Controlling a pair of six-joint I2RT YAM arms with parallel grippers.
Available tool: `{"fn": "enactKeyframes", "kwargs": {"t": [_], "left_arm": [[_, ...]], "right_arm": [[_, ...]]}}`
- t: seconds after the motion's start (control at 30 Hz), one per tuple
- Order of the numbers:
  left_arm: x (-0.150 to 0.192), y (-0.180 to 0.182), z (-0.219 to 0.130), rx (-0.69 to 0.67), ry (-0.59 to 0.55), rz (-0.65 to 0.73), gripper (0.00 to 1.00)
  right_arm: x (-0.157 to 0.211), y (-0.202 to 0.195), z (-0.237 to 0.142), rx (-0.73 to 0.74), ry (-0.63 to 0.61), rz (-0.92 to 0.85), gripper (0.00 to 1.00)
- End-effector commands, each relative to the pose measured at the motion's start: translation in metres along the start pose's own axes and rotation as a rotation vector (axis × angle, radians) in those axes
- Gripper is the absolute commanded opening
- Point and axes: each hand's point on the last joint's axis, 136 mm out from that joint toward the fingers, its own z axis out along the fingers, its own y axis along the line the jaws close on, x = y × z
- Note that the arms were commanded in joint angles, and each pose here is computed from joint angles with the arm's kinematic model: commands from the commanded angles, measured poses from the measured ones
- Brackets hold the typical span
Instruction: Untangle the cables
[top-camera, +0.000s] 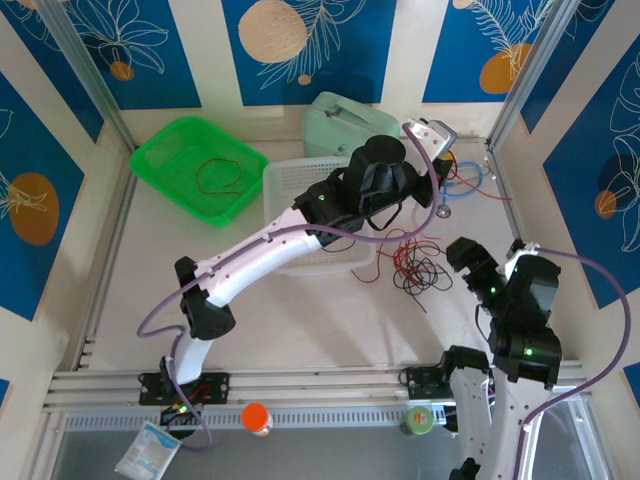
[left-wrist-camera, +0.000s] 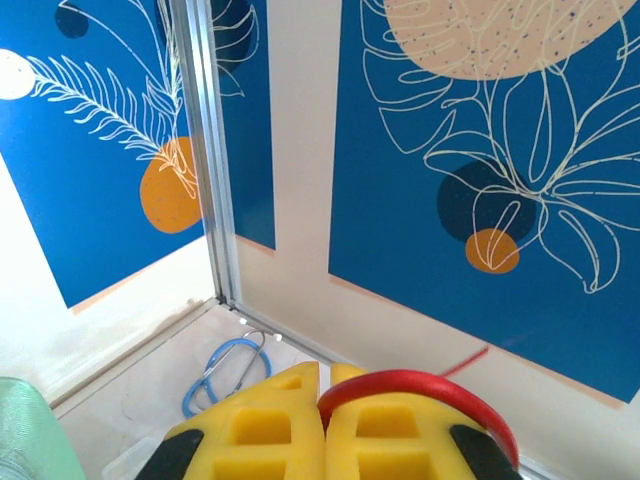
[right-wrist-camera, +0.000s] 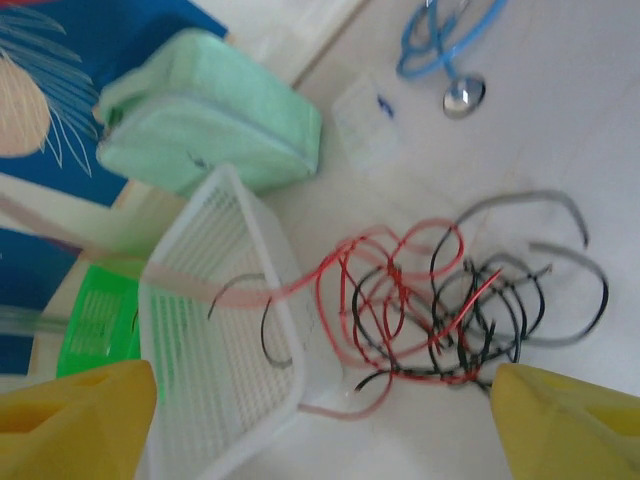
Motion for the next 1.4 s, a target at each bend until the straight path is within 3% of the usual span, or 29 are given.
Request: {"fn": "enactKeyframes", "kwargs": {"t": [0.0,0.27,0.47,0.67,0.93,1.13,1.37], "left_arm": [[-0.012,0.009,0.0,-0.033,-0.033,0.001,0.0],[-0.032,0.009,-0.01,-0.03,-0.072,0.006,0.0],[-0.051,0.05,-0.038,-0.234,-0.066,0.121,0.0],[-0.067,0.138,-0.083,-0.52,-0.02,0.191,0.0],[-0.043,0.283,-0.159,-0.817,0.049,0.033,0.0],[0.003,0.379,-0.219,-1.015,0.098,-0.134,0.0],[0.085,0.467,-0.278,-1.207,0.165,-0.36,0.0]], "right_arm": [[0.033,-0.004,0.004,-0.042,0.131,0.06,0.85],[0.071,-0.029,0.053,-0.056,0.268,0.149,0.77],[0.081,-0.032,0.057,-0.022,0.293,0.071,0.74],[0.088,-0.029,0.05,-0.014,0.319,0.014,0.74],[0.094,-0.016,0.04,-0.046,0.366,-0.041,0.76],[0.09,-0.009,0.033,-0.034,0.381,-0.082,0.76],[0.091,-0.004,0.032,-0.022,0.418,-0.102,0.73]]}}
